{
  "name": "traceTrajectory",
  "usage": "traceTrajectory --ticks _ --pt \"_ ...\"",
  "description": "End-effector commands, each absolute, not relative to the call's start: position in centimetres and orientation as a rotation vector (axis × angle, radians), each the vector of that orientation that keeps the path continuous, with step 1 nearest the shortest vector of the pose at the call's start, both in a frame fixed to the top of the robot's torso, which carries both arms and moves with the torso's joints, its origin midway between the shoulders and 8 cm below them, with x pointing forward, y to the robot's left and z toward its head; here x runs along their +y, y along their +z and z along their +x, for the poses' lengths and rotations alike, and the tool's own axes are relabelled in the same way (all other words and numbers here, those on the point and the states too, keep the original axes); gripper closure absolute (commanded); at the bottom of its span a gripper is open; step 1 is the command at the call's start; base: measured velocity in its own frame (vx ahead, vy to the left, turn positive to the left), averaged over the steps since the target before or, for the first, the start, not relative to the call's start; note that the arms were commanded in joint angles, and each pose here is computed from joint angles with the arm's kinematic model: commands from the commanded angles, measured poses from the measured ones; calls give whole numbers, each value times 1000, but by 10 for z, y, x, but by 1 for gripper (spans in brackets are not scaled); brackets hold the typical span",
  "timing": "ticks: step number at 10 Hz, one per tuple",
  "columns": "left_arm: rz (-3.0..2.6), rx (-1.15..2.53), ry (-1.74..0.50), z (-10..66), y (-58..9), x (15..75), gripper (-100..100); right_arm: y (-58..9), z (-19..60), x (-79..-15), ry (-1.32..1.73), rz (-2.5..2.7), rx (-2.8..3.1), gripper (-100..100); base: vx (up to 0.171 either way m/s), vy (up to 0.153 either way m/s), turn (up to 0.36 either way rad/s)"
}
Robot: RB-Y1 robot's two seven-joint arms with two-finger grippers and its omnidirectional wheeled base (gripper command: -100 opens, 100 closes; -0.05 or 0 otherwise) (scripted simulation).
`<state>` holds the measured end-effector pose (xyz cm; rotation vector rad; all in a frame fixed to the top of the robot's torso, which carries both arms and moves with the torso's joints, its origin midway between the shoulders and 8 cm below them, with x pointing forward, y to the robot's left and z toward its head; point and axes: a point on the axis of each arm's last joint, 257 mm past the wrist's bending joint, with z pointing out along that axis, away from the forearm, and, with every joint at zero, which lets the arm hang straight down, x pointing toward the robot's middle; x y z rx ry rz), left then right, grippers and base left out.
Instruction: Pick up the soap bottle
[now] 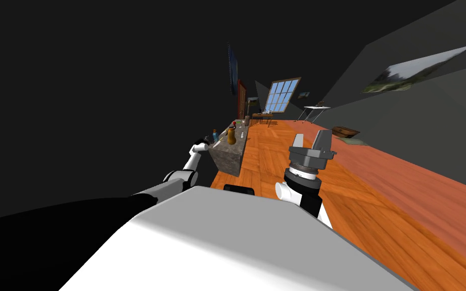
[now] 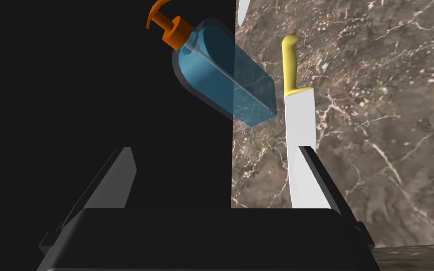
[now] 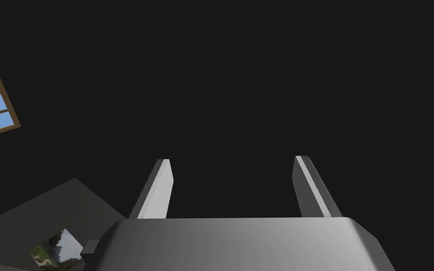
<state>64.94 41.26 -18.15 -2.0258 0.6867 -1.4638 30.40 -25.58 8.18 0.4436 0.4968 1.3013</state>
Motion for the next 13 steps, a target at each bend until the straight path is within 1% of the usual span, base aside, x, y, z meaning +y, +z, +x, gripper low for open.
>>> traceTrajectory --ticks 1,4,5,6,13 --pt "-2105 647 -1459 657 -182 415 -100 82 304 -256 1301 444 497 0 26 -19 75" --pt "-2221 620 -1406 658 -199 418 -100 82 304 -256 1301 444 497 0 27 -14 46" --pt "-2271 585 -1411 664 -193 417 -100 82 304 -256 1301 444 497 0 38 -4 66" --pt "-2303 587 -1379 661 -204 419 -100 82 304 -256 1301 444 497 0 36 -10 37" --pt "-2584 448 -1262 662 -217 418 -100 82 304 -256 1301 444 497 0 47 -6 40"
